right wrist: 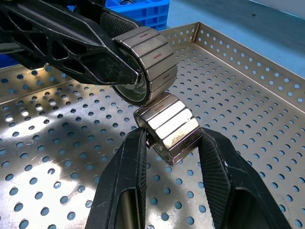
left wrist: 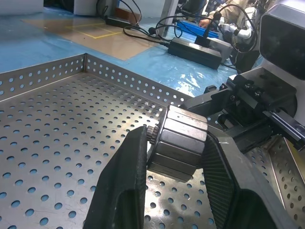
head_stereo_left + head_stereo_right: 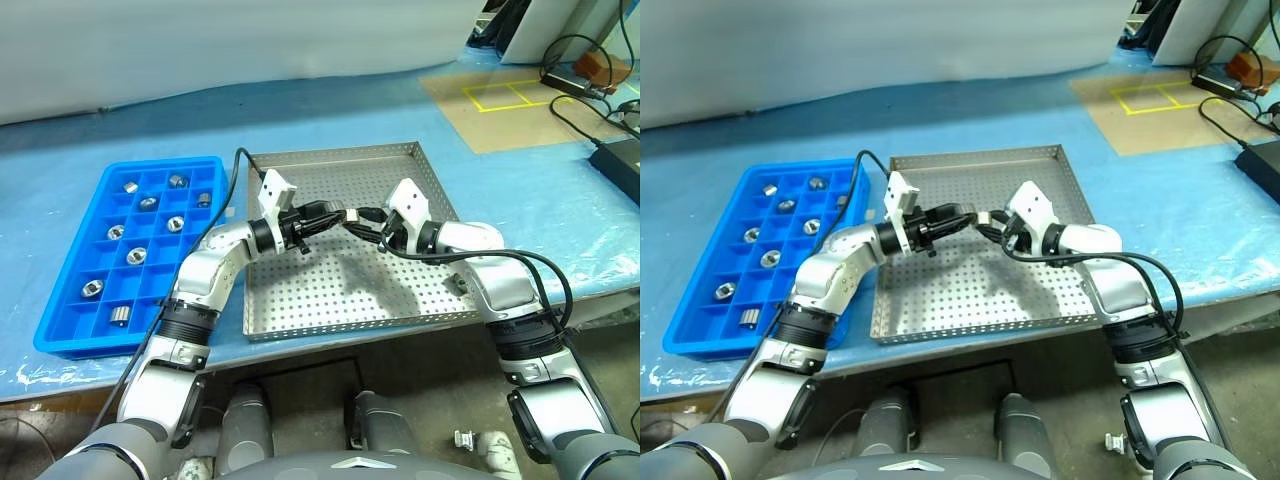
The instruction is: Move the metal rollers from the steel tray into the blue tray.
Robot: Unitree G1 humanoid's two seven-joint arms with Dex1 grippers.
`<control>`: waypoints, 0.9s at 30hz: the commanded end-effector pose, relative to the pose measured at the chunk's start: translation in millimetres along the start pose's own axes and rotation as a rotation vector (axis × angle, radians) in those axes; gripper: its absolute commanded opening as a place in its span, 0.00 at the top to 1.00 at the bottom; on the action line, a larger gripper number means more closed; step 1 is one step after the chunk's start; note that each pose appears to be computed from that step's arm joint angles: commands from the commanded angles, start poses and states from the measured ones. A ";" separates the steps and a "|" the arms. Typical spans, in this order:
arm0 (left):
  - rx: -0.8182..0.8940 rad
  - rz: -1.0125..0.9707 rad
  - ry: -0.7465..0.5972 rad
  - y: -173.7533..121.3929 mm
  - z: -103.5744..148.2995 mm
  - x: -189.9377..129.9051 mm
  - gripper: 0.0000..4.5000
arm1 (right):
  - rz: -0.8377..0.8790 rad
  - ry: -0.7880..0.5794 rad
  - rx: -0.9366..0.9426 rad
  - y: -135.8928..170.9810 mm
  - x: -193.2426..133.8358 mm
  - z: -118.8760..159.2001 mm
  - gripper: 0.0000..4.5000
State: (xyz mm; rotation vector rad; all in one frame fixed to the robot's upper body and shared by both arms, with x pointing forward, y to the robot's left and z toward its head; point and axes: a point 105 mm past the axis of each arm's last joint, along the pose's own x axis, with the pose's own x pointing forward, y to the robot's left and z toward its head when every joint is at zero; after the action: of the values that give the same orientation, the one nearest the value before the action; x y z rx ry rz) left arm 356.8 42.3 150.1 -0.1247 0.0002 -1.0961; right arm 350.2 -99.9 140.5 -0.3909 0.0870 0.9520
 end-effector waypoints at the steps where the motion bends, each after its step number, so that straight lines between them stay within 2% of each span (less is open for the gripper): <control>1: 0.064 0.078 -0.048 13.4 22.5 -6.6 0.71 | 0.031 -0.062 -0.044 3.9 1.3 17.7 0.73; 6: 0.069 0.088 -0.074 16.4 34.8 -13.7 0.71 | 0.052 -0.055 -0.073 4.4 1.1 19.1 0.73; 11: 0.031 0.132 -0.094 23.1 37.4 -20.6 0.71 | 0.059 -0.005 -0.403 5.2 5.9 18.6 0.73; 20: -0.008 0.180 -0.137 25.4 40.8 -14.3 0.71 | 0.040 0.096 -0.616 -6.9 7.9 -16.9 0.73; 27: 0.001 0.188 -0.126 28.6 40.3 -15.6 0.71 | -0.054 0.052 -0.513 -26.7 7.1 -9.8 0.73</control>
State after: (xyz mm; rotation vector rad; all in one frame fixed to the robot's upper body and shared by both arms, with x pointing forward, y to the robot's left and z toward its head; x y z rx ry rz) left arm 377.3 72.0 170.3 -0.2076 -0.0442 -0.8892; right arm 370.7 -111.3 112.7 -0.9226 -0.0443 0.9520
